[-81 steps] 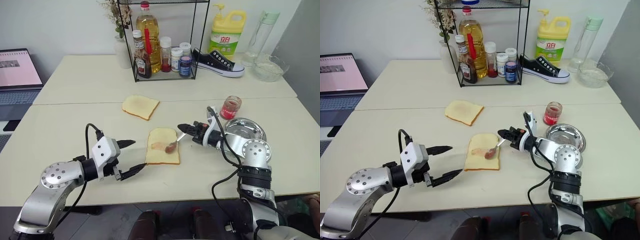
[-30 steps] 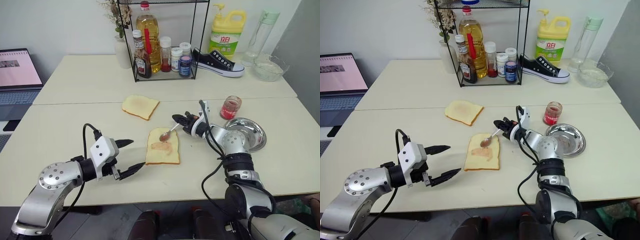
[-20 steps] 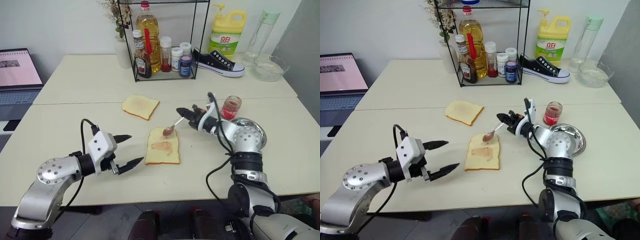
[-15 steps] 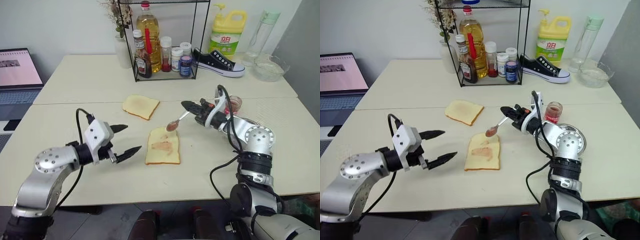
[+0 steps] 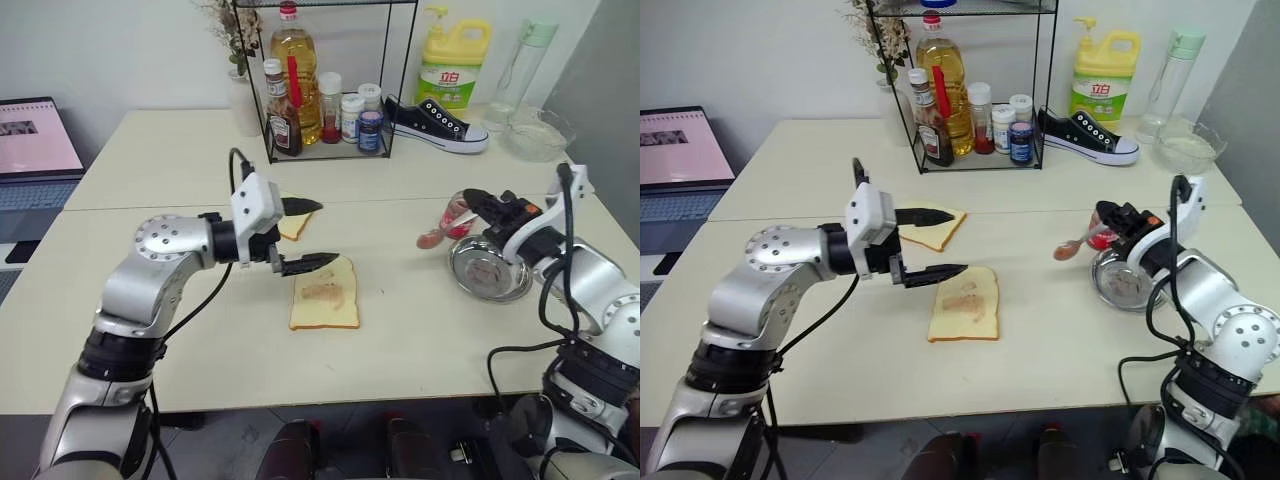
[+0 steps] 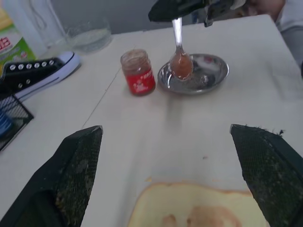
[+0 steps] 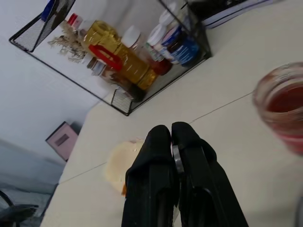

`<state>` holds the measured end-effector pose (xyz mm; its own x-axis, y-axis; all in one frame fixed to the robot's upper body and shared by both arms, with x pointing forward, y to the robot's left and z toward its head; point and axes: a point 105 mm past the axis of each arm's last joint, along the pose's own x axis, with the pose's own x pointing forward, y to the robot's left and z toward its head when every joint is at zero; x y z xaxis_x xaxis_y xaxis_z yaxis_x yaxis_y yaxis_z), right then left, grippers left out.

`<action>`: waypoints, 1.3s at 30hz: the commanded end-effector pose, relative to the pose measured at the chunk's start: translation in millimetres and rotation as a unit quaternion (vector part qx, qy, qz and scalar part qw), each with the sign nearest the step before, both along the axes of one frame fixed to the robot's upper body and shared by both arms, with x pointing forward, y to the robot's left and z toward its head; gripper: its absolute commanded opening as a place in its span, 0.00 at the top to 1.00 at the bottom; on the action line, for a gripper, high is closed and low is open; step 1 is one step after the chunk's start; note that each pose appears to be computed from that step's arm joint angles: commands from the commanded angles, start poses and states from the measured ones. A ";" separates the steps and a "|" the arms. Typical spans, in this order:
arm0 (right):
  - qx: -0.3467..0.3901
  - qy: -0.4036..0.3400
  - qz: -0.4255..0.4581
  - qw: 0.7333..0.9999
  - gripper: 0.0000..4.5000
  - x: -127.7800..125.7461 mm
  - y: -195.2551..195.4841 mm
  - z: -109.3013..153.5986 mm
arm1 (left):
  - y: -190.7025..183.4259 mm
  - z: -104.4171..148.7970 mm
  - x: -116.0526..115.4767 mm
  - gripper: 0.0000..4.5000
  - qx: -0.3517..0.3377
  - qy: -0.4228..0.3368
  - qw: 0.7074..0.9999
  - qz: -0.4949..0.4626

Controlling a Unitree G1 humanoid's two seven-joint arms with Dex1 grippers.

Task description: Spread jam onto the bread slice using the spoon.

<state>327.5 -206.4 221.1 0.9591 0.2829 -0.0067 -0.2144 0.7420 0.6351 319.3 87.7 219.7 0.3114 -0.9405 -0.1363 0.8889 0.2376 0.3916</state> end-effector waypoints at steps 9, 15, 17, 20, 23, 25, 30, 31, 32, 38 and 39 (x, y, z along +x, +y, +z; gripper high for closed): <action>-0.033 -0.016 -0.124 0.992 0.99 -16.2 -79.1 12.3 | -55.0 9.5 2.9 0.00 -0.003 -0.037 0.993 -0.114; 0.011 0.012 -0.160 0.987 0.99 -6.0 -106.8 -20.1 | -69.5 -4.2 -0.9 0.00 0.015 -0.033 0.989 -0.146; 0.030 0.015 -0.162 0.986 0.99 0.8 -110.1 -29.8 | -74.1 -8.3 -0.7 0.00 0.016 -0.032 0.988 -0.149; 0.031 0.025 -0.164 0.986 0.99 9.8 -112.5 -41.8 | -76.4 -10.9 -0.9 0.00 0.016 -0.032 0.988 -0.152; 0.038 0.036 -0.164 0.985 0.99 17.2 -115.3 -55.0 | -76.7 -11.9 -1.6 0.00 0.017 -0.031 0.988 -0.153; 0.041 0.050 -0.172 0.983 0.99 20.8 -120.6 -66.7 | -74.2 -13.0 -1.7 0.00 0.019 -0.030 0.988 -0.148; 0.049 0.059 -0.174 0.982 0.94 24.4 -125.6 -79.1 | -64.2 -15.4 -0.9 0.00 0.027 -0.027 0.990 -0.133; 0.050 0.061 -0.174 0.982 0.88 24.7 -126.4 -80.4 | -62.7 -15.6 -0.4 0.00 0.028 -0.027 0.991 -0.130; 0.052 0.063 -0.175 0.981 0.82 24.7 -127.4 -81.9 | -61.2 -15.6 -0.2 0.00 0.029 -0.027 0.991 -0.127; 0.054 0.066 -0.196 0.977 0.34 22.8 -141.3 -79.8 | -53.4 -14.7 0.7 0.00 0.030 -0.027 0.993 -0.113; 0.053 0.062 -0.198 0.977 0.26 22.5 -143.4 -76.1 | -52.3 -14.1 0.8 0.00 0.028 -0.025 0.993 -0.109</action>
<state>349.2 -338.2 115.8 0.9755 -0.0712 -0.2082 0.2017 0.6678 0.7165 321.1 31.9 191.0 0.0862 -0.9724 -0.2169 0.9149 -0.0090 0.4037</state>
